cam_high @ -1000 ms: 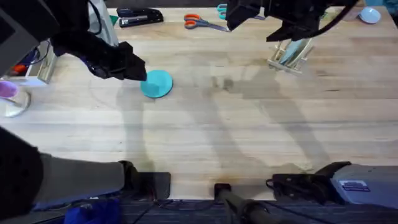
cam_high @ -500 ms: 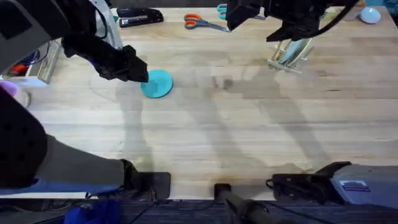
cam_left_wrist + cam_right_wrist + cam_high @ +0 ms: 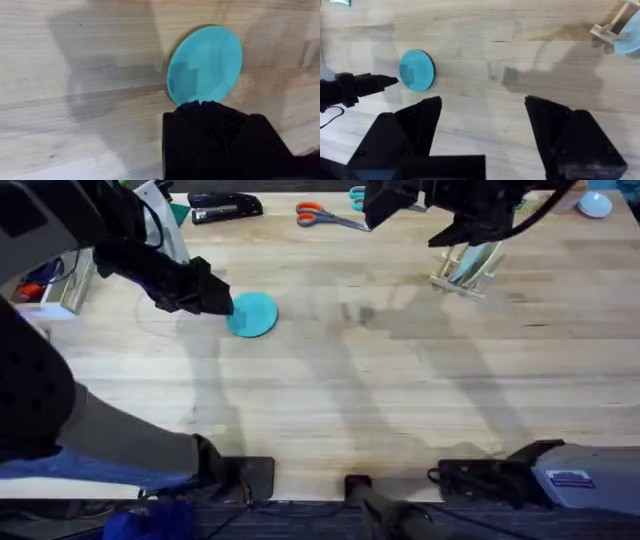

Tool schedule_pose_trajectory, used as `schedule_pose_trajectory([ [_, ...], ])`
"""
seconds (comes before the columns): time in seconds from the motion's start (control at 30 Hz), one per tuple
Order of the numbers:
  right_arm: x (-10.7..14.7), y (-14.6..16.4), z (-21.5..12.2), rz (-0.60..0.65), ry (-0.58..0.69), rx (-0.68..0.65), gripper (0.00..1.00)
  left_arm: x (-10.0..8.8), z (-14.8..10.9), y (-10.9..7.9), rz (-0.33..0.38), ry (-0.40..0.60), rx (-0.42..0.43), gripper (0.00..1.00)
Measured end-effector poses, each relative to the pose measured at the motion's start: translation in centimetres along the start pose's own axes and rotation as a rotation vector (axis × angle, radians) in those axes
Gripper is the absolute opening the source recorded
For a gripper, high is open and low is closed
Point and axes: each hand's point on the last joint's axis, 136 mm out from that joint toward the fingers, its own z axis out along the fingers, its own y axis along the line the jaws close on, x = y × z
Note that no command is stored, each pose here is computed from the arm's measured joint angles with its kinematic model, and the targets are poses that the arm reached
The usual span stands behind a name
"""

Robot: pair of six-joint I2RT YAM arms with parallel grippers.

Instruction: Pick up the plates from the table one by one and place each into a slot on the dish rack.

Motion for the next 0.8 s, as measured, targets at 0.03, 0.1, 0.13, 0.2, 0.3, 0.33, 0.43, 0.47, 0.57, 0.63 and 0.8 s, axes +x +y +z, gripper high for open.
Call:
schedule_pose_trajectory([
  [0.03,0.0,0.0,0.0,0.0,0.0,0.0,0.995,-0.1,0.1,0.0,0.001,-0.001,0.001,0.042],
  [0.1,0.0,0.0,0.0,0.0,0.0,0.0,0.995,-0.3,0.1,0.1,0.007,-0.009,0.001,0.042],
  [0.13,0.0,0.0,0.0,0.0,0.0,0.0,0.995,-0.4,0.1,0.1,0.009,-0.014,0.0,0.042],
  [0.2,0.0,0.0,0.0,0.002,0.0,0.0,0.995,-0.6,0.1,0.1,0.012,-0.019,-0.001,0.042],
  [0.3,0.0,0.0,0.0,0.004,0.0,0.0,0.995,-0.6,0.1,0.1,0.012,-0.019,0.0,0.042],
  [0.33,0.0,0.0,0.0,0.005,0.0,0.0,0.995,-0.6,0.1,0.1,0.012,-0.019,-0.001,0.042],
  [0.43,0.0,0.0,0.0,0.007,0.0,0.0,0.995,-0.7,0.1,0.1,0.015,-0.026,-0.002,0.042],
  [0.47,0.0,0.0,0.0,0.008,0.0,0.0,0.995,-0.9,0.1,0.2,0.017,-0.031,-0.003,0.042],
  [0.57,0.0,0.0,0.0,0.008,0.0,0.0,0.995,-1.1,0.1,0.2,0.022,-0.041,-0.004,0.042],
  [0.63,0.0,0.0,0.0,0.008,0.0,0.0,0.995,-1.2,0.1,0.2,0.024,-0.046,-0.005,0.042],
  [0.8,0.0,0.0,0.0,0.008,0.0,0.0,0.995,-1.1,1.0,0.6,0.013,-0.021,0.001,0.042],
])
